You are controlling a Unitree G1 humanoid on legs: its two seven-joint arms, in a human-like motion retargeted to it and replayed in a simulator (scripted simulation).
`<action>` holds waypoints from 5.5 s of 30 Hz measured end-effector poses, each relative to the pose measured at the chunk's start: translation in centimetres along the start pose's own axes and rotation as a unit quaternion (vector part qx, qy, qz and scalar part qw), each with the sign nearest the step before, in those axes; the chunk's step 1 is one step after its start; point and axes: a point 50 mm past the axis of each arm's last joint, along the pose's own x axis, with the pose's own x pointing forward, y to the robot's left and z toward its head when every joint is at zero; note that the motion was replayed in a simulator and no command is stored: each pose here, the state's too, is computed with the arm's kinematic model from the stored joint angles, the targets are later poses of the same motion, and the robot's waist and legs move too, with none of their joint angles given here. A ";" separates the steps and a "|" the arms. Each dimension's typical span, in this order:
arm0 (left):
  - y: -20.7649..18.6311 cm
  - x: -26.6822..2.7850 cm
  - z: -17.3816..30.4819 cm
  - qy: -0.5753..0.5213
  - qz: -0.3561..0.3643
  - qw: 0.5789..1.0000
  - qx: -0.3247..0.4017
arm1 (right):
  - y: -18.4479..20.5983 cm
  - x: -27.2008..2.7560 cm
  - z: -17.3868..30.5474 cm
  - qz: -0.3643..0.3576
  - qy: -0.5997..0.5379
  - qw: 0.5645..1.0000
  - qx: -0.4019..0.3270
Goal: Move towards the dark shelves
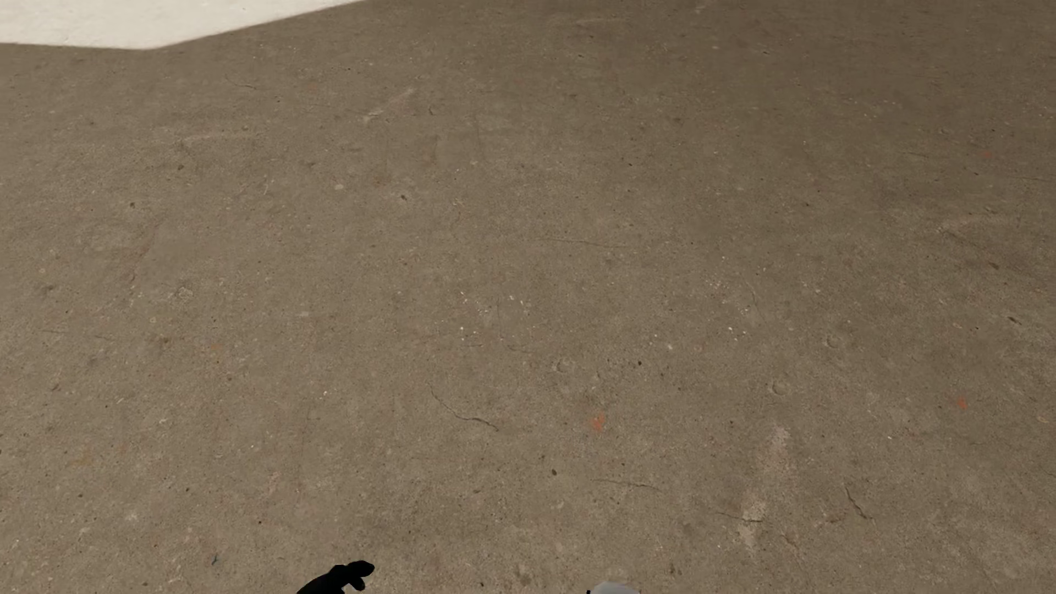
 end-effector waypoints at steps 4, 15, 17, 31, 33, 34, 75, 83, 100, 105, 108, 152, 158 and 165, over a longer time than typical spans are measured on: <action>8.9 0.3 10.5 -0.162 0.134 0.977 0.041 | 5.3 -1.9 -4.7 0.059 0.089 0.972 0.210; 2.0 0.3 1.4 -0.049 0.021 0.997 0.064 | -8.6 0.4 -1.4 -0.136 0.061 0.937 0.317; -2.1 -0.6 -4.0 0.059 -0.061 0.994 0.062 | -14.0 -0.2 3.8 -0.198 -0.041 0.963 0.177; -9.3 -8.6 -14.9 0.254 -0.103 0.955 -0.110 | -28.1 -15.7 13.0 -0.432 -0.398 0.768 0.254; -8.7 -7.5 -13.1 0.241 -0.054 0.953 -0.176 | -27.2 -13.6 12.2 -0.521 -0.229 0.822 -0.018; -8.2 -6.5 -12.0 0.232 -0.053 0.957 -0.168 | -25.8 -12.2 12.4 -0.516 -0.164 0.829 -0.139; -6.5 -4.1 -9.2 0.176 -0.057 0.977 -0.105 | -9.5 -0.2 8.5 -0.068 -0.028 0.994 -0.078; 5.2 1.3 0.7 -0.017 0.068 0.997 0.036 | 2.0 -0.3 -3.1 0.043 0.037 0.995 0.086; -3.0 -1.7 -6.6 0.108 -0.060 0.992 -0.032 | -8.6 -1.4 8.6 -0.148 -0.107 0.981 0.065; -7.3 -4.2 -8.6 0.141 -0.110 0.981 -0.069 | -21.1 -7.9 12.7 -0.378 -0.252 0.890 -0.037; -6.8 -4.1 -8.6 0.135 -0.117 0.983 -0.051 | -23.1 -9.4 11.5 -0.431 -0.261 0.864 0.007; -7.1 -4.1 -9.0 0.150 -0.143 0.978 -0.020 | -19.4 -6.5 12.9 -0.335 -0.241 0.911 0.010; -8.4 -5.2 -10.6 0.254 -0.089 0.950 -0.158 | -4.4 0.4 5.0 -0.003 -0.017 0.998 -0.055; 1.6 0.6 -0.4 -0.007 0.007 1.000 0.023 | 1.7 -0.7 1.1 0.055 -0.026 0.997 0.049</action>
